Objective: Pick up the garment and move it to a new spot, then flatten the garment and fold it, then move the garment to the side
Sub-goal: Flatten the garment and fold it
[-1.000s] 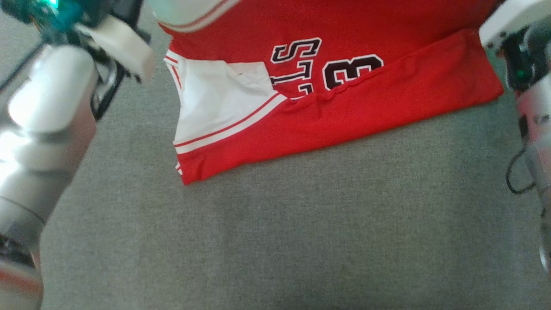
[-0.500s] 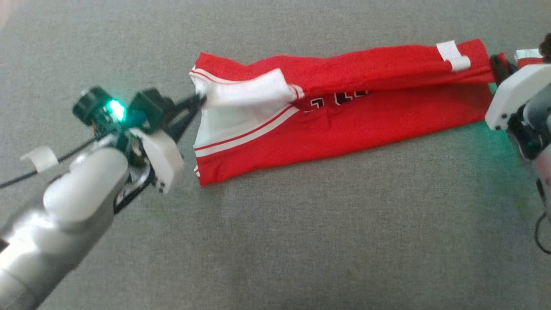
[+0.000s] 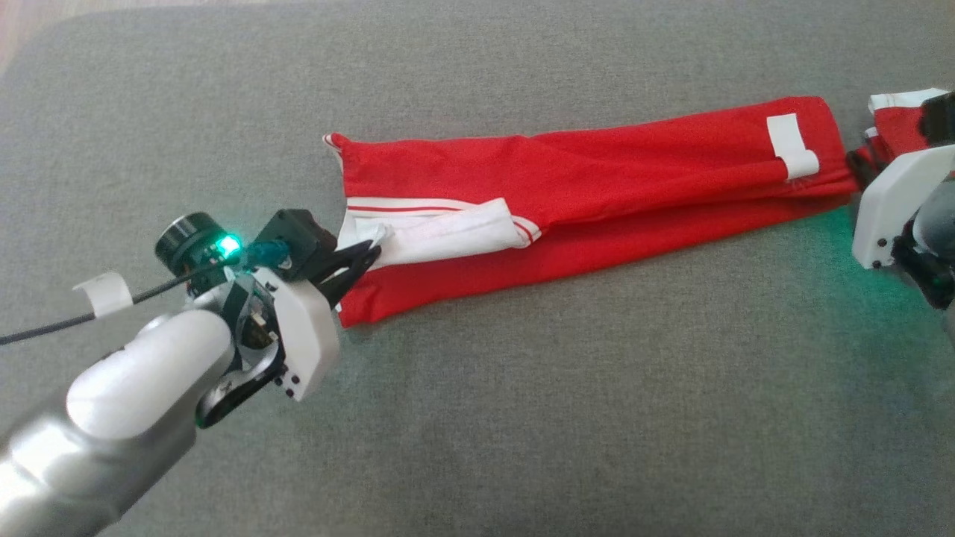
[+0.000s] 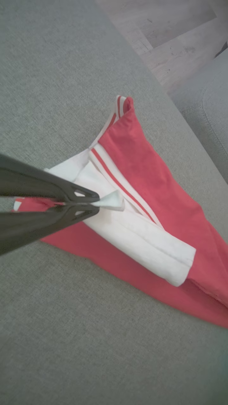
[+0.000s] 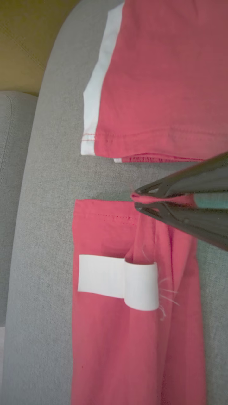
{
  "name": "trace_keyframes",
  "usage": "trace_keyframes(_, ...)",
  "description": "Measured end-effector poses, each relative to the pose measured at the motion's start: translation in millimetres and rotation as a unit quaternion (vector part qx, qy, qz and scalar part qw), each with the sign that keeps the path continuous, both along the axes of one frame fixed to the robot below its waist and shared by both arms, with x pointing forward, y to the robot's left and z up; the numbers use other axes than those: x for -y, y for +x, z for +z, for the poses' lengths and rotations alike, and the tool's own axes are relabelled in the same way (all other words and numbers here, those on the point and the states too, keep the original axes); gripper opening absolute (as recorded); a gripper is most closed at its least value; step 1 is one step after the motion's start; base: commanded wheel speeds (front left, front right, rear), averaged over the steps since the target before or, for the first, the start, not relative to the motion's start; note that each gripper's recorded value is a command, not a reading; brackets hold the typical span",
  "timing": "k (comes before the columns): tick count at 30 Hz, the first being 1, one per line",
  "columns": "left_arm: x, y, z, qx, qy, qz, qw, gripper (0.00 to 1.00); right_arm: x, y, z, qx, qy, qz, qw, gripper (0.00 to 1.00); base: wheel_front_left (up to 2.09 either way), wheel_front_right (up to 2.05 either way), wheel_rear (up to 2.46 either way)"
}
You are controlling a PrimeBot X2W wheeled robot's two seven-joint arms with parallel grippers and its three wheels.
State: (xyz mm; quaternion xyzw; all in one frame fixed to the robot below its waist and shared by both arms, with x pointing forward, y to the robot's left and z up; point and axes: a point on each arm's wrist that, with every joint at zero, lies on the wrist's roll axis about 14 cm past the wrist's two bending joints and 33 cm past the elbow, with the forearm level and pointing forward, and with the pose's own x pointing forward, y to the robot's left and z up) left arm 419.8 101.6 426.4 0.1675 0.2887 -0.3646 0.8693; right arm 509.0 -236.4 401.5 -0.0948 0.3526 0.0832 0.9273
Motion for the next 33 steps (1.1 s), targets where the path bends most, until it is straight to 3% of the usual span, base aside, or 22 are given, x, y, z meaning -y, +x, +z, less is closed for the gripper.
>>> trace_keyframes(4, 4, -5, -4, -0.01, 0.005, -0.003, 1.0, 0.0, -4, -5, -3, -0.014, 0.01, 0.002, 1.0, 0.0, 0.0, 0.0, 0.0)
trace_keyframes(5, 3, -6, -6, -0.014, 0.006, -0.002, 1.0, 0.02, -5, -6, -3, -0.017, 0.014, 0.002, 1.0, 0.13, 0.0, 0.0, 0.0)
trace_keyframes(6, 4, -8, -8, -0.02, 0.008, -0.001, 1.0, 0.5, -5, -6, -3, -0.019, 0.016, 0.001, 1.0, 1.0, 0.0, 0.0, 0.0)
trace_keyframes(7, 4, -9, -9, -0.022, 0.01, -0.001, 1.0, 1.0, -5, -7, -2, -0.019, 0.019, -0.001, 1.0, 1.0, 0.0, 0.0, 0.0)
trace_keyframes(11, 6, -7, -6, -0.009, 0.002, 0.013, 1.0, 1.0, -4, -8, 4, -0.019, 0.04, -0.015, 0.999, 1.0, 0.0, 0.0, 0.0)
trace_keyframes(16, 3, 23, 29, 0.076, -0.051, 0.08, 0.993, 1.0, -7, 5, 38, 0.053, 0.077, -0.025, 0.995, 1.0, 0.0, 0.0, 0.0)
trace_keyframes(21, -11, 54, 83, 0.19, -0.14, 0.171, 0.957, 1.0, -9, 21, 92, 0.177, 0.118, -0.031, 0.976, 1.0, 0.0, 0.0, 0.0)
trace_keyframes(25, -23, 55, 103, 0.243, -0.194, 0.229, 0.923, 1.0, -25, 29, 134, 0.279, 0.168, -0.032, 0.945, 1.0, 0.0, 0.0, 0.0)
trace_keyframes(28, -33, 52, 110, 0.258, -0.21, 0.264, 0.905, 1.0, -38, 27, 154, 0.329, 0.202, -0.036, 0.922, 1.0, 0.0, 0.0, 0.0)
trace_keyframes(30, -38, 49, 111, 0.263, -0.214, 0.28, 0.898, 1.0, -48, 21, 152, 0.338, 0.214, -0.036, 0.916, 1.0, 0.0, 0.0, 0.0)
trace_keyframes(33, -39, 40, 113, 0.273, -0.22, 0.291, 0.89, 1.0, -61, 5, 130, 0.323, 0.225, -0.04, 0.918, 1.0, 0.0, 0.0, 0.0)
